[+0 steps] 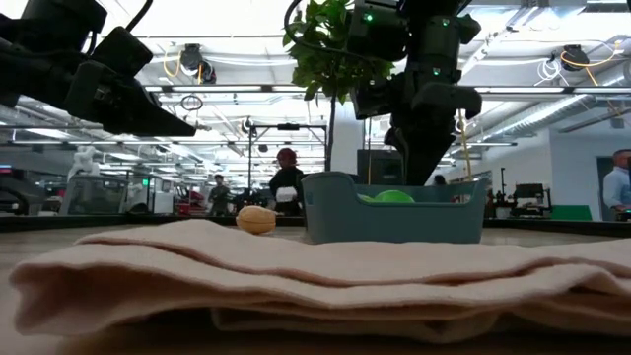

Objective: Pick and placing Produce into tupperware
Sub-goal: Adjust the blue bin

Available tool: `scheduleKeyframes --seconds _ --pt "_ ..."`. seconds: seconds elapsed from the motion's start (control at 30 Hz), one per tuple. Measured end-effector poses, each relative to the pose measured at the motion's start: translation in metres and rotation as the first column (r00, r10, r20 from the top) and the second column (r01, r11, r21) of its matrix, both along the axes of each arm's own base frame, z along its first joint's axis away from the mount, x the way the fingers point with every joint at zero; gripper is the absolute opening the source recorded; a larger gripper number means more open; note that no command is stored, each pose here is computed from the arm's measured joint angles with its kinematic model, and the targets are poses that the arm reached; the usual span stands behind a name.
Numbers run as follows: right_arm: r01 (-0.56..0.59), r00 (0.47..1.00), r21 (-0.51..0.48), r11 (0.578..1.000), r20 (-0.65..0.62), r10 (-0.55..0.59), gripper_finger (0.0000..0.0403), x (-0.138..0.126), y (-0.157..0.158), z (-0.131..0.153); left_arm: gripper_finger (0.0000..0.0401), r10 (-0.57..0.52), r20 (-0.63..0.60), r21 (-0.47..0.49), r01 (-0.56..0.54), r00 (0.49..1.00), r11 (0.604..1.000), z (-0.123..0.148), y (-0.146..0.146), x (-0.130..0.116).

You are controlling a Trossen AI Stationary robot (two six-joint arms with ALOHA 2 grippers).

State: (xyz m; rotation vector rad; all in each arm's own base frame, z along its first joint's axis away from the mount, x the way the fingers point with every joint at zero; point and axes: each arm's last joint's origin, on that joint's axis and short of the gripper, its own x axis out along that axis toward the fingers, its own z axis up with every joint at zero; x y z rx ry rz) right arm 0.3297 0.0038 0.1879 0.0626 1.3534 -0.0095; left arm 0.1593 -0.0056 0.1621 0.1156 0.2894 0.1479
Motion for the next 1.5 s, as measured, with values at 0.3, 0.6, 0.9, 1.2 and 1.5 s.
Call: scheduleKeyframes --seconds 0.3,0.6,0.9,1.2,1.5 --pt "0.01 1.0 0.01 1.0 -0.007 -0.01 0.0 -0.001 0.006 0.0 0.0033 0.0 0.0 0.0 0.0 1.0 1.0 0.0 0.0 0.0" --pt "0.01 1.0 0.016 1.0 -0.014 -0.01 0.0 -0.002 0.015 0.0 0.0033 0.0 0.001 0.0 0.0 1.0 1.0 0.0 0.0 0.0" --pt "0.016 1.0 0.024 1.0 -0.018 -0.015 0.0 -0.002 0.017 0.0 0.0033 0.0 0.0 0.0 0.0 1.0 1.0 0.0 0.0 0.0" --pt "0.019 1.0 0.047 0.999 -0.02 -0.018 0.0 -0.002 0.02 0.0 0.0033 0.0 0.0 0.002 0.0 1.0 1.0 0.0 0.0 0.0" --pt "0.013 1.0 0.041 0.999 -0.014 -0.012 0.0 -0.002 0.02 0.0 0.0033 0.0 0.0 0.002 0.0 1.0 1.0 0.0 0.0 0.0"
